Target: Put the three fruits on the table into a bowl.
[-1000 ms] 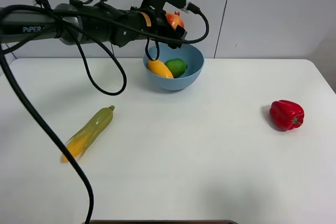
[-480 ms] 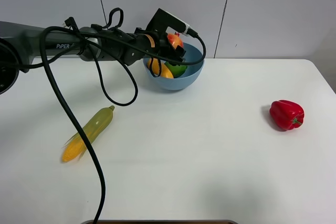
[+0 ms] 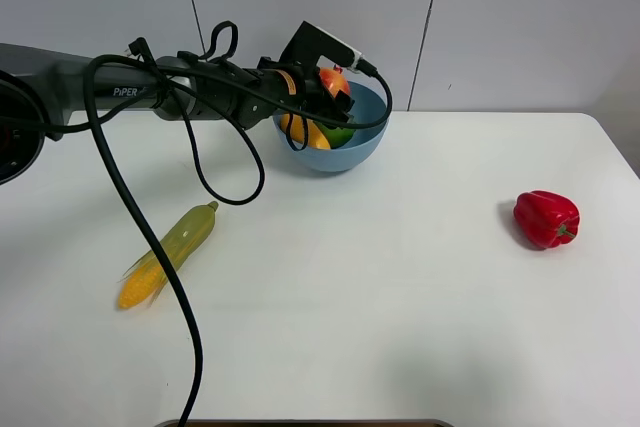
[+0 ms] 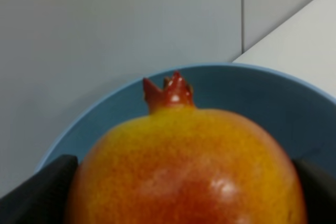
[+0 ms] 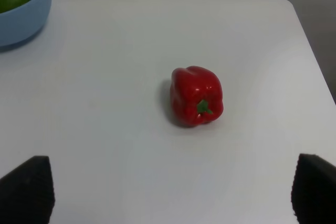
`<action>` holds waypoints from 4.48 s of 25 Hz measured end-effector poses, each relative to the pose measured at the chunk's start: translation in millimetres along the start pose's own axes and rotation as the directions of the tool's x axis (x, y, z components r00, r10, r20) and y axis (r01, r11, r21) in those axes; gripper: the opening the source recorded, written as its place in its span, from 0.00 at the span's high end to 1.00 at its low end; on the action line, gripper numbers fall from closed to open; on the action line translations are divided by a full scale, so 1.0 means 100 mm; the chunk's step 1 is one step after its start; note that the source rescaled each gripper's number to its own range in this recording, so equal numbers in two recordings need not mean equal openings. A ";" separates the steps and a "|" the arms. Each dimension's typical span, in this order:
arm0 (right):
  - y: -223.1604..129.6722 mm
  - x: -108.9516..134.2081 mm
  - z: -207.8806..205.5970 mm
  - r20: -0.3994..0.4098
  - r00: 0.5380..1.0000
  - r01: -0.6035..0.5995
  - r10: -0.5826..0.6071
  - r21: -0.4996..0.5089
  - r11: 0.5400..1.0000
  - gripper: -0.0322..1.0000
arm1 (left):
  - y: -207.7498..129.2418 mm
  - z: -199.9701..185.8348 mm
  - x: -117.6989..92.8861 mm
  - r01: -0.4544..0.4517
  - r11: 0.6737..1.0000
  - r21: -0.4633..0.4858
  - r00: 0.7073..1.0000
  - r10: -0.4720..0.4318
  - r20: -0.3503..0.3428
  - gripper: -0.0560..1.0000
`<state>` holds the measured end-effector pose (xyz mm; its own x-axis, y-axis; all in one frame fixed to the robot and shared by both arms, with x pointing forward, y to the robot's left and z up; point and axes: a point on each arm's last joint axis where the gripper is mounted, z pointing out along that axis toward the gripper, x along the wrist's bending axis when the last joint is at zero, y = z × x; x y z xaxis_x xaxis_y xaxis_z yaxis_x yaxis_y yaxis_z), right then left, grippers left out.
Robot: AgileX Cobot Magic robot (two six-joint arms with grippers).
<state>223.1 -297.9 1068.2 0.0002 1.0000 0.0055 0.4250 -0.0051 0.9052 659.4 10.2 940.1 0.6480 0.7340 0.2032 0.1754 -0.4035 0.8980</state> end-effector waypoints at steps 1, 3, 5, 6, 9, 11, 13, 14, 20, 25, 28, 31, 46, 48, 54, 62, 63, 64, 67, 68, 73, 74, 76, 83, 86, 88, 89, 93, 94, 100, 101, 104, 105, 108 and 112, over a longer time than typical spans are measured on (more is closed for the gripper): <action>0.00 0.00 0.00 0.000 1.000 0.000 0.000 0.000 1.000 0.09 | 0.00 0.00 0.00 0.000 1.000 -0.001 1.000 0.000 0.000 0.95; 0.00 0.00 0.00 0.000 1.000 0.000 0.000 0.000 1.000 0.09 | 0.01 0.00 0.00 0.000 1.000 -0.006 1.000 0.000 0.000 0.95; 0.00 0.00 0.00 0.000 1.000 0.000 0.000 0.000 1.000 0.09 | 0.01 0.00 0.00 0.000 1.000 -0.011 1.000 0.000 -0.001 0.88; 0.00 0.00 0.00 0.000 1.000 0.000 0.000 0.000 1.000 0.09 | 0.01 0.00 0.00 0.000 1.000 -0.014 1.000 0.000 -0.002 0.77; 0.00 0.00 0.00 0.000 1.000 0.000 0.000 0.000 1.000 0.09 | 0.02 0.00 0.01 0.000 1.000 -0.023 1.000 0.000 -0.002 0.33; 0.00 0.00 0.00 0.000 1.000 0.000 0.000 0.000 1.000 0.09 | 0.02 0.00 0.01 -0.003 1.000 -0.027 1.000 0.003 -0.003 0.21; 0.00 0.00 0.00 0.000 1.000 0.000 0.000 0.000 1.000 0.09 | 0.02 0.00 0.01 -0.006 1.000 -0.028 1.000 0.006 -0.003 0.18; 0.00 0.00 0.00 0.000 1.000 0.000 0.000 0.000 1.000 0.09 | 0.02 0.00 0.01 -0.011 1.000 -0.028 1.000 0.011 -0.003 0.17; 0.00 0.00 0.00 0.000 1.000 0.000 0.000 0.000 1.000 0.09 | 0.25 -0.17 0.07 -0.114 0.993 -0.015 0.993 0.114 -0.015 0.15; 0.00 0.00 0.00 0.000 1.000 0.000 0.000 0.000 1.000 0.09 | 0.69 -0.55 0.18 -0.143 0.989 -0.026 0.989 0.141 -0.041 0.15; 0.00 0.00 0.00 0.000 1.000 0.000 0.000 0.000 1.000 0.09 | 0.90 -0.78 0.23 -0.142 0.990 -0.014 0.989 0.141 -0.053 0.15; 0.00 0.00 0.00 0.000 1.000 0.000 0.000 0.000 1.000 0.09 | 1.06 -1.00 0.32 -0.100 0.995 -0.010 0.993 0.099 -0.070 0.15; 0.00 0.00 0.00 0.000 1.000 0.000 0.000 0.000 1.000 0.09 | 1.59 -2.45 1.08 0.103 0.995 -0.011 0.943 -0.101 -0.318 0.15; 0.00 0.00 0.00 0.000 1.000 0.000 0.000 0.000 1.000 0.09 | 1.61 -2.67 1.15 0.111 0.994 0.017 0.930 -0.098 -0.355 0.15; 0.00 0.00 0.00 0.000 1.000 0.000 0.000 0.000 1.000 0.09 | 1.63 -3.34 1.25 0.167 0.983 0.072 0.889 -0.118 -0.443 0.15; 0.00 0.00 0.00 0.000 1.000 0.000 0.000 0.000 1.000 0.09 | 1.59 -4.18 1.21 0.210 0.969 0.131 0.838 -0.110 -0.535 0.15; 0.00 0.00 0.00 0.000 1.000 0.000 0.000 0.000 1.000 0.09 | 1.59 -4.28 1.18 0.215 0.967 0.136 0.836 -0.110 -0.538 0.15; 0.00 0.00 0.00 0.000 1.000 0.000 0.000 0.000 1.000 0.09 | 1.57 -4.36 1.15 0.219 0.965 0.144 0.834 -0.109 -0.541 0.15; 0.00 0.00 0.00 0.000 1.000 0.000 0.000 0.000 1.000 0.09 | 1.50 -4.64 1.03 0.225 0.963 0.148 0.830 -0.110 -0.547 0.15; 0.00 0.00 0.00 0.000 1.000 0.000 0.000 0.000 1.000 0.09 | 1.45 -4.71 0.99 0.231 0.961 0.153 0.829 -0.111 -0.548 0.15; 0.00 0.00 0.00 0.000 1.000 0.000 0.000 0.000 1.000 0.09 | 1.21 -5.12 0.75 0.242 0.960 0.140 0.821 -0.125 -0.558 0.15; 0.00 0.00 0.00 0.000 1.000 0.000 0.000 0.000 1.000 0.09 | 1.16 -5.21 0.70 0.242 0.962 0.129 0.818 -0.130 -0.561 0.15; 0.00 0.00 0.00 0.000 1.000 0.000 0.000 0.000 1.000 0.09 | 1.04 -5.33 0.61 0.248 0.962 0.112 0.813 -0.143 -0.564 0.15; 0.00 0.00 0.00 0.000 1.000 0.000 0.000 0.000 1.000 0.09 | 0.54 -5.56 0.35 0.296 0.951 0.091 0.791 -0.191 -0.582 0.15; 0.00 0.00 0.00 0.000 1.000 0.000 0.000 0.000 1.000 0.09 | 0.32 -5.58 0.26 0.334 0.939 0.082 0.771 -0.222 -0.597 0.15; 0.00 0.00 0.00 0.000 1.000 0.000 0.000 0.000 1.000 0.09 | 0.17 -5.59 0.19 0.359 0.931 0.072 0.755 -0.244 -0.608 0.15; 0.00 0.00 0.00 0.000 1.000 0.000 0.000 0.000 1.000 0.09 | 0.10 -5.57 0.16 0.374 0.925 0.072 0.752 -0.256 -0.608 0.15; 0.00 0.00 0.00 0.000 1.000 0.000 0.000 0.000 1.000 0.09 | -0.09 -5.54 0.03 0.414 0.910 0.027 0.737 -0.318 -0.596 0.15; 0.00 0.00 0.00 0.000 1.000 0.000 0.000 0.000 1.000 0.09 | -0.14 -5.53 0.00 0.421 0.907 0.018 0.732 -0.329 -0.597 0.15; 0.00 0.00 0.00 0.000 1.000 0.000 0.000 0.000 1.000 0.09 | -0.48 -5.37 -0.13 0.485 0.874 0.036 0.712 -0.371 -0.596 0.15; 0.00 0.00 0.00 0.000 1.000 0.000 0.000 0.000 1.000 0.09 | -0.54 -5.33 -0.16 0.498 0.866 0.041 0.717 -0.385 -0.581 0.15; 0.00 0.00 0.00 0.000 1.000 0.000 0.000 0.000 1.000 0.09 | -0.69 -5.25 -0.22 0.517 0.855 0.049 0.723 -0.404 -0.560 0.15; 0.00 0.00 0.00 0.000 1.000 0.000 0.000 0.000 1.000 0.09 | -0.74 -5.24 -0.23 0.515 0.856 0.047 0.724 -0.405 -0.559 0.15; 0.00 0.00 0.00 0.000 1.000 0.000 0.000 0.000 1.000 0.09 | -0.85 -5.19 -0.26 0.507 0.861 0.032 0.726 -0.407 -0.555 0.15; 0.00 0.00 0.00 0.000 1.000 0.000 0.000 0.000 1.000 0.09 | -1.00 -5.14 -0.30 0.507 0.861 0.034 0.726 -0.406 -0.555 0.15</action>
<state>223.1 -297.9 1068.2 0.0002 1.0000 0.0055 0.4250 -0.0051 0.9052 241.7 308.7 1045.0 -0.0121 0.9999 -0.0005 0.5048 0.0065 0.8632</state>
